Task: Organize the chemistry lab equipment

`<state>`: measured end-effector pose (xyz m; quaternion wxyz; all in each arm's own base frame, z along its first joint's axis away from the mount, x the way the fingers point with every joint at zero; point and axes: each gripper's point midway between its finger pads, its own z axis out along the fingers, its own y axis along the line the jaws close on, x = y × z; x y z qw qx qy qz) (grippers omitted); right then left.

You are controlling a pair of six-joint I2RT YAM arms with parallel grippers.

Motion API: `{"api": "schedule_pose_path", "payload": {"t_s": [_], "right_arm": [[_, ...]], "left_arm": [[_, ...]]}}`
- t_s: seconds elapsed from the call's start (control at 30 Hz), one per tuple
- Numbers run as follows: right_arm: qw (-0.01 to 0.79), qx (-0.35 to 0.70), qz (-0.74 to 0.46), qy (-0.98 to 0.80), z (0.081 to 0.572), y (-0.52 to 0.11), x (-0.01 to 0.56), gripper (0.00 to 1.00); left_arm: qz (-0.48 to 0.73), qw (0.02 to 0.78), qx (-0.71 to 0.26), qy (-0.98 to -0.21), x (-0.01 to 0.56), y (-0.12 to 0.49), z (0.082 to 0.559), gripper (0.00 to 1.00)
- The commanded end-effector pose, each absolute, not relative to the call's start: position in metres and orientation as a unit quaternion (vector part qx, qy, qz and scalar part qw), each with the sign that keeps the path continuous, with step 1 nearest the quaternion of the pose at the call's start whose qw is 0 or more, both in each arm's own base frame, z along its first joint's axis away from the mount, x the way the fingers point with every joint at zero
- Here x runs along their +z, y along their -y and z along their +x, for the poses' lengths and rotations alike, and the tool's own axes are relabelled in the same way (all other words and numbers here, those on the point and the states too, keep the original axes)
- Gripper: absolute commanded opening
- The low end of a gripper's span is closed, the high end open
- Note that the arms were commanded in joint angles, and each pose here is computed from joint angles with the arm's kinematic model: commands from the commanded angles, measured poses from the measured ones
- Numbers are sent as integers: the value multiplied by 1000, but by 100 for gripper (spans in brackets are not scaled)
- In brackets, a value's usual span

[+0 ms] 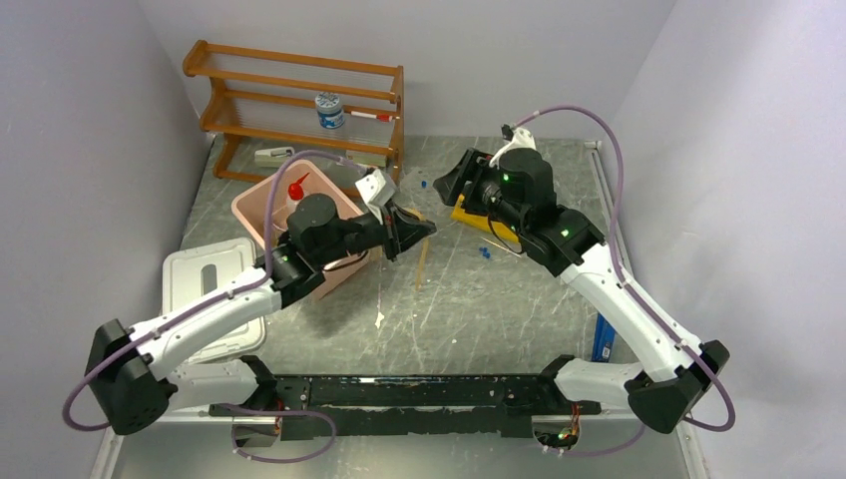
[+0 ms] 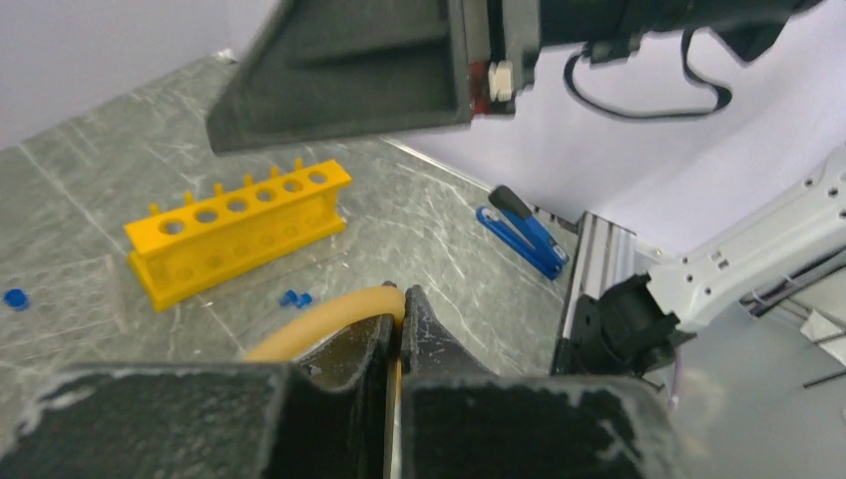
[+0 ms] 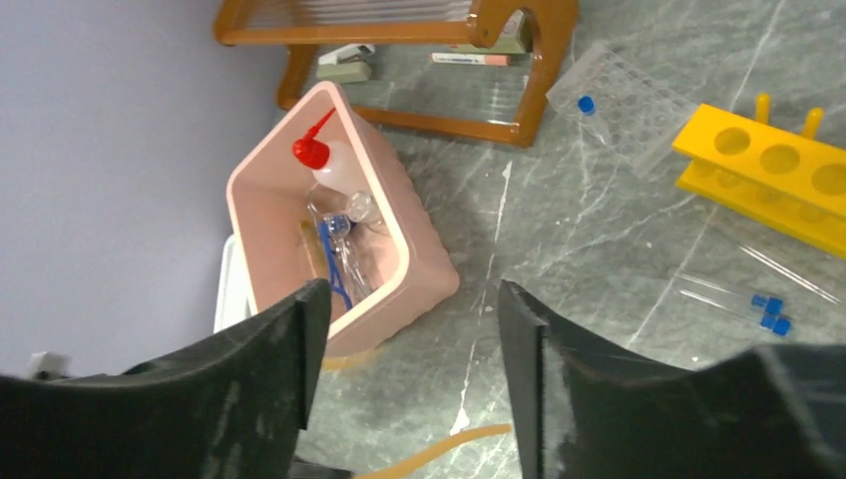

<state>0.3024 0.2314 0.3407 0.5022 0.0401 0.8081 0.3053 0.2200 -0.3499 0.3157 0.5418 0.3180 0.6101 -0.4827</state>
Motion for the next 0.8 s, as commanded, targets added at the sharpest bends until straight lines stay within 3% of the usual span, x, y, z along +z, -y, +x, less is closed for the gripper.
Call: {"api": "schedule_pose_path", "payload": {"t_s": [0.0, 0.23, 0.5, 0.77], "right_arm": [[523, 292, 54, -799, 310, -222, 359, 68], [531, 292, 53, -794, 312, -221, 362, 69], [522, 315, 57, -791, 311, -227, 356, 67], [512, 318, 58, -796, 312, -230, 351, 66]], "left_arm": [[279, 542, -420, -672, 331, 325, 231, 5], [214, 542, -286, -761, 338, 275, 258, 5], [148, 583, -160, -783, 373, 214, 302, 5], [101, 582, -121, -798, 366, 151, 364, 5]]}}
